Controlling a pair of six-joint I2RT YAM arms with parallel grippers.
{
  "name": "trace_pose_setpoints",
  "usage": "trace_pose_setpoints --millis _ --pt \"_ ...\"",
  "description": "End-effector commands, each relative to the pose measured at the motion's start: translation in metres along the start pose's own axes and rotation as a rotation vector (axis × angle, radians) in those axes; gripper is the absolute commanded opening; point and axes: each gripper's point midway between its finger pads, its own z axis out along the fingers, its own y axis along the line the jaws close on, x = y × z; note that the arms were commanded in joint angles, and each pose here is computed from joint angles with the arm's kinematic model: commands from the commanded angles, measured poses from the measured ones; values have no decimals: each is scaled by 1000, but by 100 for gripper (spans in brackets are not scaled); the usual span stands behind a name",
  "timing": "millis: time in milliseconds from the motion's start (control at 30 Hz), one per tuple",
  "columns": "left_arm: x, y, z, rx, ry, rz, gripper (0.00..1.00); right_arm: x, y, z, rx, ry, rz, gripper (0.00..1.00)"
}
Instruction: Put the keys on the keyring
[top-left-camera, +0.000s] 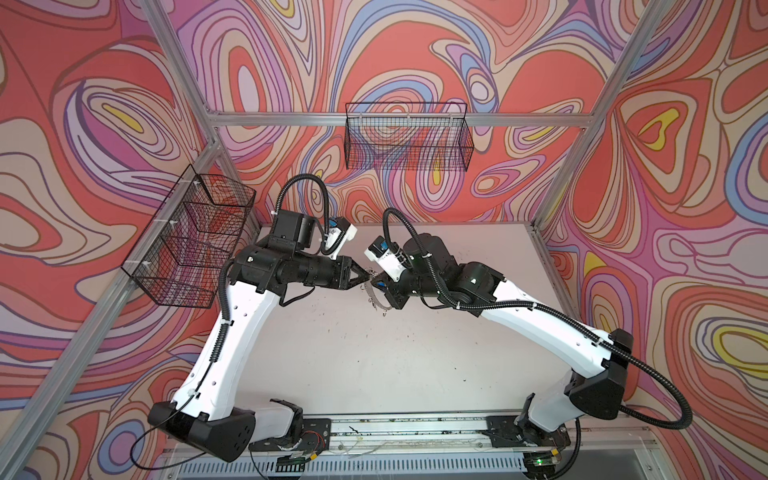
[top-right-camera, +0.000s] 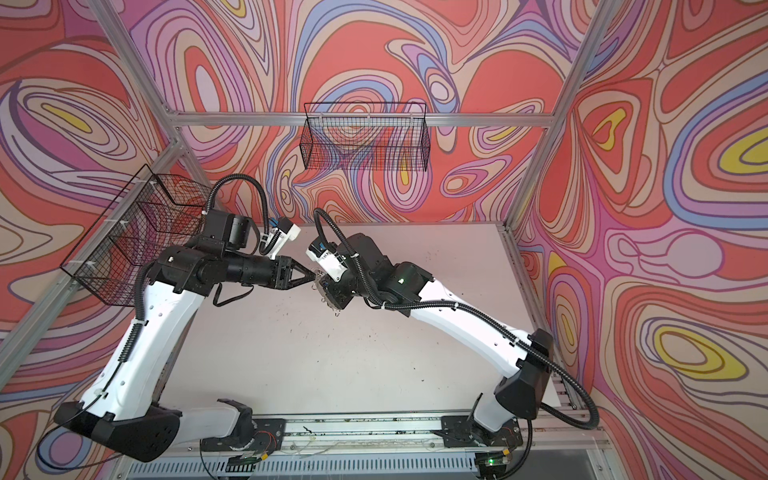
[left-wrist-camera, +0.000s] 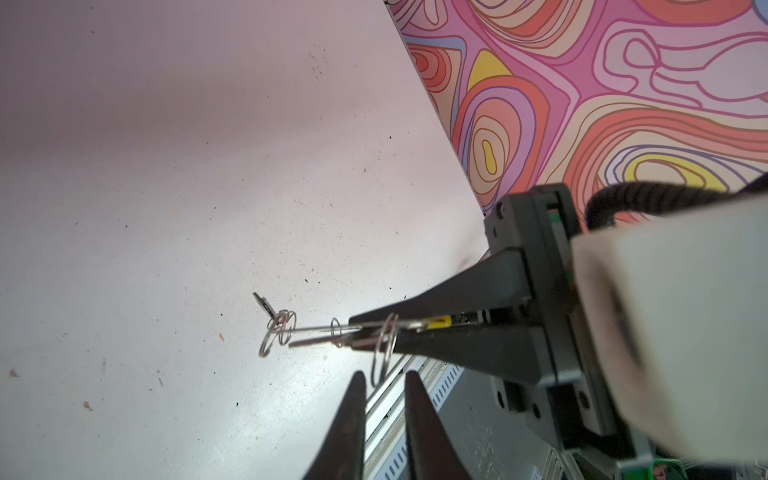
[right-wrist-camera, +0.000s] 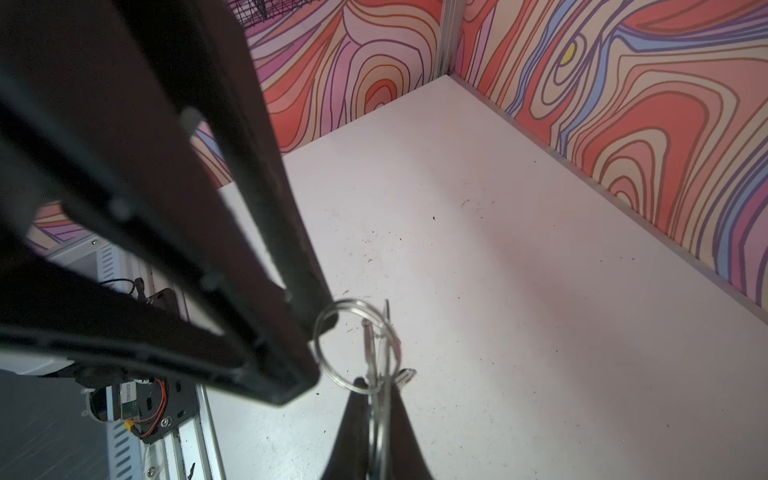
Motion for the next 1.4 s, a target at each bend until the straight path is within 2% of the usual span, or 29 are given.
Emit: trace_pose_setpoints --millis 0,167,300,433,800,933,1133,1367 --pt "-9 -9 -14 -5 -113 47 42 -22 2 -18 -15 -102 51 0" --pt "-22 -17 -22 56 -291 33 48 -30 7 -19 -57 -147 137 0" --pt "-29 -18 -28 87 -416 10 46 -33 9 -17 -71 -146 180 0" --pt "-36 -14 -30 103 -485 -33 43 -33 7 -16 -61 -151 190 0" --pt "-45 -20 -14 235 -476 -115 42 -30 4 -11 -45 -145 184 0" --pt "-40 -23 -7 259 -436 -126 39 -31 4 -11 -44 -149 180 0" --pt "-38 -29 -9 272 -434 -113 28 -30 3 -8 -40 -150 180 0" --pt "-38 -36 -10 318 -426 -103 27 -31 2 -7 -38 -149 177 0"
